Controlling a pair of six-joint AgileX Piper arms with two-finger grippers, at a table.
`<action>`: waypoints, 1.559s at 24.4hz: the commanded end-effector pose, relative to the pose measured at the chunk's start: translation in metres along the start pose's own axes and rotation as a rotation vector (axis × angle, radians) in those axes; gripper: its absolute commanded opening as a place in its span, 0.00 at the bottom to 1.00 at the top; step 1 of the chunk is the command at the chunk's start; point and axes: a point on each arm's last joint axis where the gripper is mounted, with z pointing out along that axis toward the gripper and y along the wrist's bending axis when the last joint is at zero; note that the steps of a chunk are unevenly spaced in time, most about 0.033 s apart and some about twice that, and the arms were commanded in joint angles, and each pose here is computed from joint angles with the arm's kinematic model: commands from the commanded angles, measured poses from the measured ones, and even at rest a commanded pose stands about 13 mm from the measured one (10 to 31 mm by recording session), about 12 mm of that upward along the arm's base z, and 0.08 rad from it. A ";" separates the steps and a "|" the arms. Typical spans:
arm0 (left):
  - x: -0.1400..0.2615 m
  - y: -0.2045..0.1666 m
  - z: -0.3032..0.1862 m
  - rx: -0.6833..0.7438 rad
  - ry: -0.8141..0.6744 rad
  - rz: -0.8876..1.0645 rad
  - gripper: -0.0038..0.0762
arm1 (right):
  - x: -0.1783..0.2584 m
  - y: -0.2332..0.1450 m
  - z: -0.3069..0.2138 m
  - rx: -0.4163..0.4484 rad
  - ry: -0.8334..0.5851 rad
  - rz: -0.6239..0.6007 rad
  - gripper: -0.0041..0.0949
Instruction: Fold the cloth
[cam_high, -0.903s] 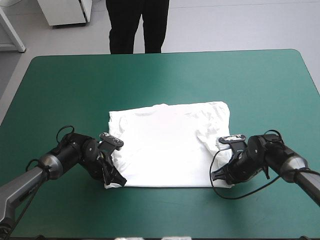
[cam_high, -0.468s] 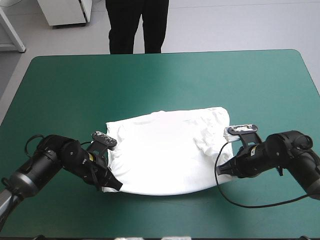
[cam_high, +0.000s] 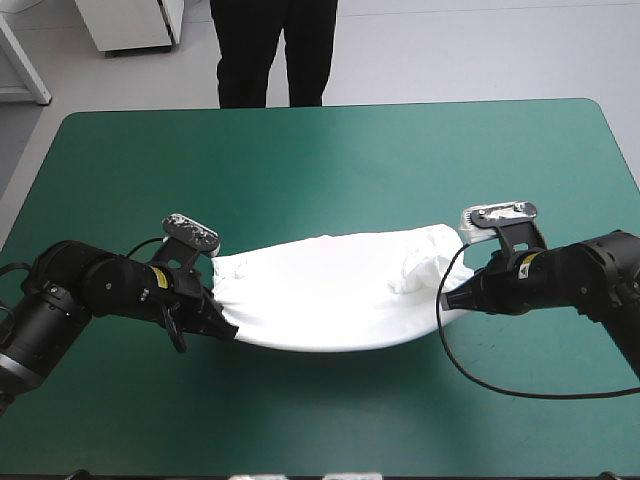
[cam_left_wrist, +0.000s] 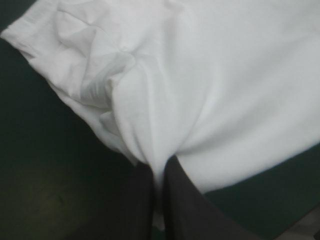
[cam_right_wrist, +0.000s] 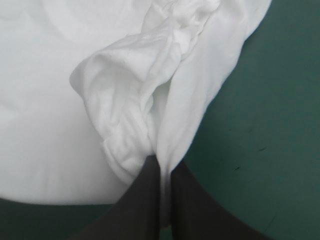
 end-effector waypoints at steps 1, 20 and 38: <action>-0.011 0.001 -0.019 -0.050 -0.127 -0.007 0.04 | -0.015 -0.003 -0.020 0.064 -0.164 -0.019 0.02; -0.072 0.042 0.070 -0.301 -0.215 0.033 0.04 | -0.092 -0.019 0.104 0.146 -0.283 -0.042 0.02; -0.067 0.048 0.098 -0.304 -0.030 0.020 0.60 | -0.094 -0.023 0.114 0.188 -0.138 -0.110 0.49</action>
